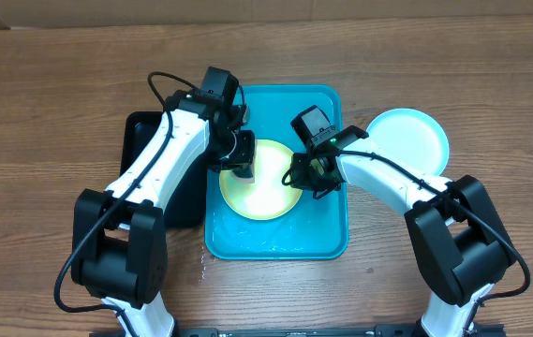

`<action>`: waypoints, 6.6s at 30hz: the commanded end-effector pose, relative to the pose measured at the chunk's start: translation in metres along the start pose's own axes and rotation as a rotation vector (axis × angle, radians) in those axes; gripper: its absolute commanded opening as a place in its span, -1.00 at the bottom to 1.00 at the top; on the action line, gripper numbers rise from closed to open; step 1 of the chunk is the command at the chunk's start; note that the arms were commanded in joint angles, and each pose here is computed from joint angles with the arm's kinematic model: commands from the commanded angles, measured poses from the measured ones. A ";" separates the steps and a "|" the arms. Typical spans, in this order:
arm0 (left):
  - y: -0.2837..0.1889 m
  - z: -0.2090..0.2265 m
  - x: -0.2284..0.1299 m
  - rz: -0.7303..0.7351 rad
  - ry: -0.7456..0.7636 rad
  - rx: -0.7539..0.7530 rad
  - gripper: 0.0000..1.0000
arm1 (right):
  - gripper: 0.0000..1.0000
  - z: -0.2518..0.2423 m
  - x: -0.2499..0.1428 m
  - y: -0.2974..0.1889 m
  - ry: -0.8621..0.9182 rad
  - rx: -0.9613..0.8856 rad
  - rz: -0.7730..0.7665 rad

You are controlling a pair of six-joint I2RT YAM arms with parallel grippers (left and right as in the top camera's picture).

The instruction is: Clean dirty plates on tray and stack at the side

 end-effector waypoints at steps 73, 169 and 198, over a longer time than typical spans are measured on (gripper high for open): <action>-0.146 0.086 0.029 -0.332 -0.135 0.250 0.26 | -0.42 0.001 0.003 0.000 -0.001 -0.006 -0.009; -0.249 0.139 -0.025 -0.592 -0.462 0.150 0.99 | -0.55 0.003 0.014 0.006 -0.008 0.003 -0.071; -0.249 0.139 -0.025 -0.592 -0.462 0.150 0.99 | -0.92 0.009 0.045 -0.067 0.039 0.216 -0.121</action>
Point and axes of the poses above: each gripper's point midway between its finger pads, its own y axis out along the fingers, its own z axis along the line the jaws close on, x = y × z, the point moved 8 cm from there along -y, back along the fingers, and after that the axes turned 11 degrees about -y, right-handed, at the moved point
